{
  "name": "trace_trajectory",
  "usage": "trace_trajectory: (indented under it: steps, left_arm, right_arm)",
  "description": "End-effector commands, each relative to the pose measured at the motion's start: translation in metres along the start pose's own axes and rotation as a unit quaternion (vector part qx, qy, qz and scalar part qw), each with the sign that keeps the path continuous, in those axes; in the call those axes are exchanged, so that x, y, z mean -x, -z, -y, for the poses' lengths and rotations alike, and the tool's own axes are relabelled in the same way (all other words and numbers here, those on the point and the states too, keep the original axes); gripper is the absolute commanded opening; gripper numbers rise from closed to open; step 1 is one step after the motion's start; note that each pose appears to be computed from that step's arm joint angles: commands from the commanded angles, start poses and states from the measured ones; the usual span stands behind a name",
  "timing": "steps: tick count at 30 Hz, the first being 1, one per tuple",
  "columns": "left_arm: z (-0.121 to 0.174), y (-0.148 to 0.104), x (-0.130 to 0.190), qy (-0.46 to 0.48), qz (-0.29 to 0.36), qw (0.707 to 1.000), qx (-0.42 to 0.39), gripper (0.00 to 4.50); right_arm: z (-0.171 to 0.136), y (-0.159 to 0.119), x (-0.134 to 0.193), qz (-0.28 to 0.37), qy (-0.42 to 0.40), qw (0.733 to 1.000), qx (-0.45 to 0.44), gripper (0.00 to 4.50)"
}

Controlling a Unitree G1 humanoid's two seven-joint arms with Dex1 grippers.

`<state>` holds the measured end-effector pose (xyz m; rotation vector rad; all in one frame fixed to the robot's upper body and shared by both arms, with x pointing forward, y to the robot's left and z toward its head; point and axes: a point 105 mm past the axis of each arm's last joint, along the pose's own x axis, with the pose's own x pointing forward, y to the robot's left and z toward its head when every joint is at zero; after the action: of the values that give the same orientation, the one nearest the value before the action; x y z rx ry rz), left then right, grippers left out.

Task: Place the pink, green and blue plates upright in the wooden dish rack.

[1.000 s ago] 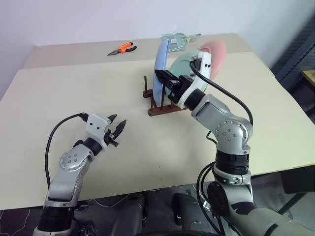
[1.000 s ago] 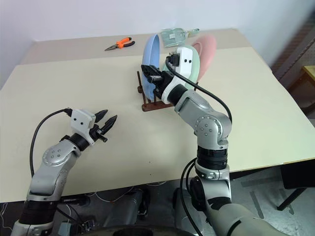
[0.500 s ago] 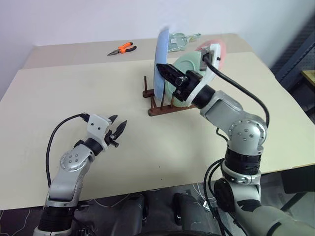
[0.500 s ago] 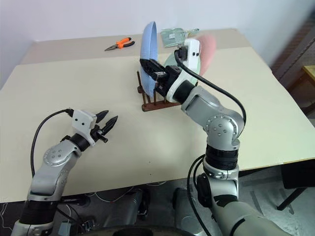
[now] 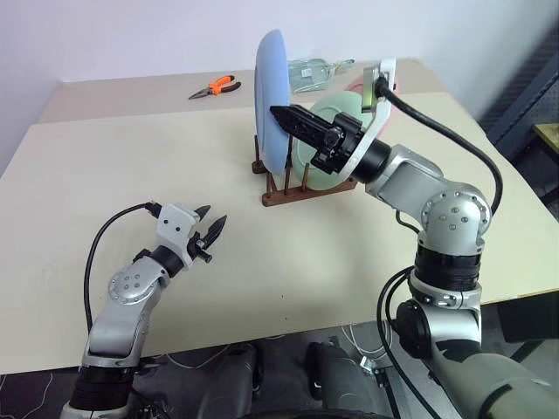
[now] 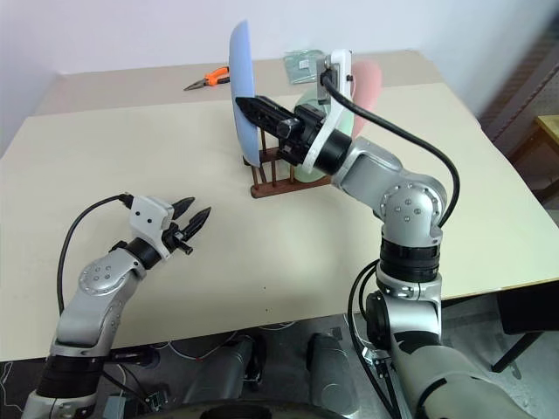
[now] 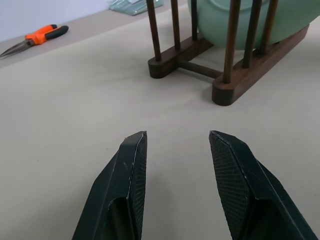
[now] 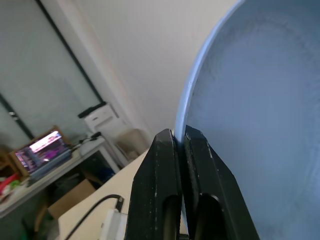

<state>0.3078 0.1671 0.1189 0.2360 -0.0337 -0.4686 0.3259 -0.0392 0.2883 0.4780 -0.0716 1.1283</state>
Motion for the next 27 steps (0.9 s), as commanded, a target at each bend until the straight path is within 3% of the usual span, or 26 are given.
trace_trajectory:
  steps: [1,16,17,19,22,23,27]
  left_arm:
    - [0.002,-0.010,0.001,0.001,0.020,1.000,-0.012,2.00]
    - [0.002,-0.010,0.002,0.004,0.018,1.000,-0.015,2.00]
    - [0.002,-0.010,0.002,0.004,0.017,1.000,-0.015,2.00]
    - [0.002,-0.010,0.002,0.005,0.017,1.000,-0.015,2.00]
    - [0.003,-0.010,0.002,0.006,0.016,1.000,-0.016,2.00]
    - [0.003,-0.009,0.002,0.007,0.016,1.000,-0.015,2.00]
    - [0.003,-0.008,0.002,0.008,0.015,1.000,-0.015,2.00]
  right_arm:
    - [0.001,-0.008,-0.002,0.008,-0.015,1.000,0.006,0.02]
    - [0.042,0.000,0.005,-0.002,0.025,0.999,-0.035,0.02]
    - [0.041,0.000,0.006,-0.003,0.023,0.999,-0.031,0.66]
    - [0.040,-0.001,0.007,-0.005,0.022,1.000,-0.012,1.41]
    - [0.035,0.000,0.008,-0.021,0.025,0.998,0.050,3.00]
    - [0.033,-0.001,0.008,-0.023,0.025,0.997,0.064,3.26]
    - [0.031,-0.002,0.014,-0.036,0.039,0.989,0.135,3.26]
